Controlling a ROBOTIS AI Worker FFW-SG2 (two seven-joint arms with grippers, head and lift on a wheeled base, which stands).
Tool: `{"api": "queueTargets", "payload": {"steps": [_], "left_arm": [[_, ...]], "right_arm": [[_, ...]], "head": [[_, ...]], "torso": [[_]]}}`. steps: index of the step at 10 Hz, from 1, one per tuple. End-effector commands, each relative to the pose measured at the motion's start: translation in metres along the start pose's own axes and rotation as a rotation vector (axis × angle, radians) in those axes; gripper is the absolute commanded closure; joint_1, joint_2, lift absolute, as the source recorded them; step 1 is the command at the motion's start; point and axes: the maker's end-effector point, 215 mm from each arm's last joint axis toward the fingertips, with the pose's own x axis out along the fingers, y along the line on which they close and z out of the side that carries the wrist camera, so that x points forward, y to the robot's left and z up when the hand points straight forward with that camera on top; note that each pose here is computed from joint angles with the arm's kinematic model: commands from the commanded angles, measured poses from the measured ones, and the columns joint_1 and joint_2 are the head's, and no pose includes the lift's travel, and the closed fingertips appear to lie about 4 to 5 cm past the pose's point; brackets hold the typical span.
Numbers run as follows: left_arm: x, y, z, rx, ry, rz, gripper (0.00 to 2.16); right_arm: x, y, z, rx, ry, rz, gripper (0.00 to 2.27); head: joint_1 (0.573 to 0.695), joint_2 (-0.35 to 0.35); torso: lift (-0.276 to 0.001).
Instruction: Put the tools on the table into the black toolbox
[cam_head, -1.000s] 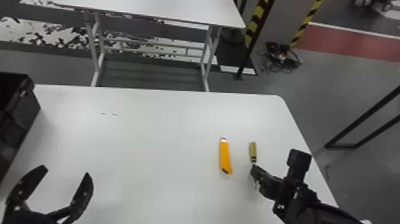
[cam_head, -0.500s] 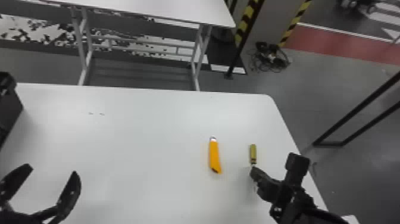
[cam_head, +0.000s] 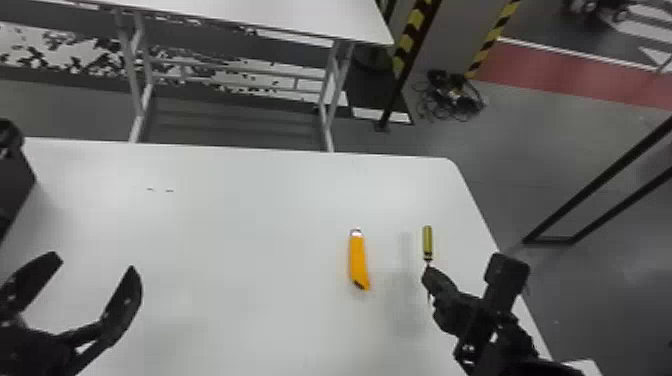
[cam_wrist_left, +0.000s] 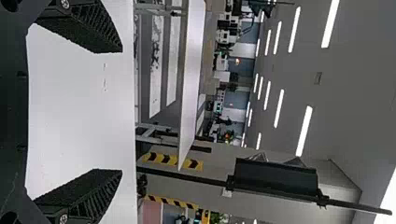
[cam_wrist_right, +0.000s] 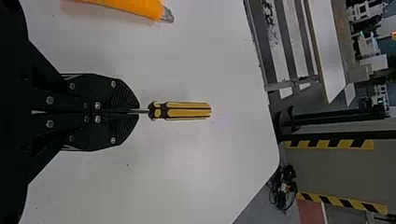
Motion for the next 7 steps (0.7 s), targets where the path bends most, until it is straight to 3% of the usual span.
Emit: {"api": "queueTargets", "payload": {"steps": [1, 4, 6, 7], "left_arm": [[0.009, -0.009, -0.001, -0.027, 0.037, -0.036, 0.07], [0.020, -0.024, -0.019, -0.096, 0.131, -0.085, 0.07], [0.025, -0.034, -0.029, -0.189, 0.226, -0.114, 0.07], [0.028, -0.040, -0.026, -0.211, 0.248, -0.129, 0.07]], "right_arm": [[-0.009, 0.017, 0.011, -0.021, -0.053, 0.039, 2.23], [-0.030, 0.063, 0.012, -0.070, -0.124, 0.130, 2.23], [-0.043, 0.084, 0.011, -0.096, -0.156, 0.175, 2.23], [-0.051, 0.100, 0.011, -0.115, -0.177, 0.207, 2.23]], "head": [[0.695, -0.273], [0.695, -0.254], [0.695, -0.224], [0.695, -0.214]], "torso": [[-0.075], [-0.075], [-0.075], [-0.075]]}}
